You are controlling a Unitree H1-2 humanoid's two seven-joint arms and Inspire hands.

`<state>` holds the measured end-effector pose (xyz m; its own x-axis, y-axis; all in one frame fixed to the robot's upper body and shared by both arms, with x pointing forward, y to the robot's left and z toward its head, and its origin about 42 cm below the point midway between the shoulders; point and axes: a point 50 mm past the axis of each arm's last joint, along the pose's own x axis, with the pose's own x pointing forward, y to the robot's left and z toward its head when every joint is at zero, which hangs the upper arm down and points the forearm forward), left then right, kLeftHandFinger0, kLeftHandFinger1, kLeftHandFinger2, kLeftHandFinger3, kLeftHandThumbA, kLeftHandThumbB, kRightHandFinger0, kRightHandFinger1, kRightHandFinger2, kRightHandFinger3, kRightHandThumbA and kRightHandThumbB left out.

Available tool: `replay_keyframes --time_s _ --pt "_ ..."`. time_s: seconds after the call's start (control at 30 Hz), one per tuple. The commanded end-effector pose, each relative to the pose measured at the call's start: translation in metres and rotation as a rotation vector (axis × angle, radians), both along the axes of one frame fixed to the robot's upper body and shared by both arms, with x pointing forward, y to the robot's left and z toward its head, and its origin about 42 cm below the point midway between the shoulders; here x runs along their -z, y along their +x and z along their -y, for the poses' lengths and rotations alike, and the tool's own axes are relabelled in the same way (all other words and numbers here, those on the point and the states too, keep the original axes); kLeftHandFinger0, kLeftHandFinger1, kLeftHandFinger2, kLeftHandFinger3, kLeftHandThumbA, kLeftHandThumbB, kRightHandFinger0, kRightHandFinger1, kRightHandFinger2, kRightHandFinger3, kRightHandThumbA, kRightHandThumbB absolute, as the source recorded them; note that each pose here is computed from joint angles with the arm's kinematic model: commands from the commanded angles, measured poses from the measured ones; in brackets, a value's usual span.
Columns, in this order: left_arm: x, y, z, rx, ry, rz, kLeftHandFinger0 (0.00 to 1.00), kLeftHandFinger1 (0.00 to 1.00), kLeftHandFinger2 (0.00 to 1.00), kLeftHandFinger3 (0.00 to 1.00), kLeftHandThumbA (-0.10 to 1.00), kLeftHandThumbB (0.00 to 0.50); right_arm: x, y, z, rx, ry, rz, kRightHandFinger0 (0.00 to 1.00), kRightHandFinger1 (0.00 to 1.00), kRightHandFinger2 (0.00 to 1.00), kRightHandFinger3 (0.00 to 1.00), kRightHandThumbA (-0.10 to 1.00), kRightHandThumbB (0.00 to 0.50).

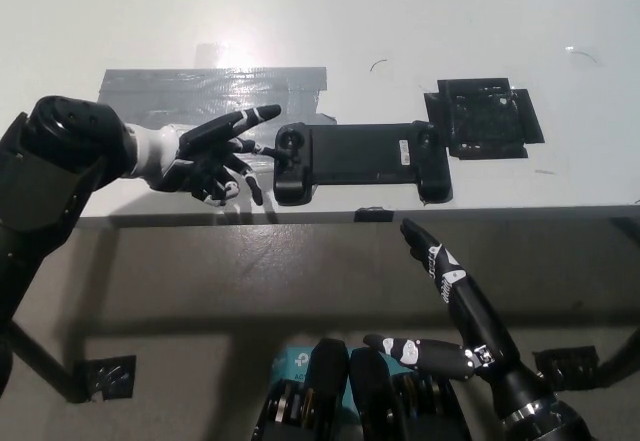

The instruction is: A controller is being placed at the center of the desk near the left hand and the robot uses its left hand's index finger to press a button at the left area of the controller

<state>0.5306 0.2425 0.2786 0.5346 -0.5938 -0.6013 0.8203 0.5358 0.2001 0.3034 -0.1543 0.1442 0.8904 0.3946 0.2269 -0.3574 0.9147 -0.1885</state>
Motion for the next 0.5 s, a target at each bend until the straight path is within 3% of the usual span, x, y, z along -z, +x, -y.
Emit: replay_keyframes --time_s 0.0,0.2,0.33,0.47 --pt "0.012 -0.003 -0.003 -0.006 0.024 -0.039 0.02 0.14 0.42 1.0 1.0 0.432 -0.017 0.005 -0.005 -0.019 0.028 0.05 1.0 1.0 1.0 1.0 1.0 0.279" --pt "0.044 -0.015 -0.007 -0.017 0.069 -0.085 0.09 0.23 0.49 1.0 1.0 0.486 -0.015 0.002 -0.005 -0.027 0.029 0.039 1.0 1.0 1.0 1.0 1.0 0.287" --pt "0.071 -0.023 -0.011 -0.012 0.064 -0.14 0.02 0.19 0.45 1.0 1.0 0.486 -0.013 0.0 -0.005 -0.027 0.023 0.038 1.0 1.0 1.0 1.0 1.0 0.28" --pt "0.093 -0.031 -0.013 -0.005 0.092 -0.168 0.0 0.1 0.35 1.0 1.0 0.488 -0.011 -0.002 -0.006 -0.032 0.019 0.026 1.0 1.0 1.0 1.0 1.0 0.287"
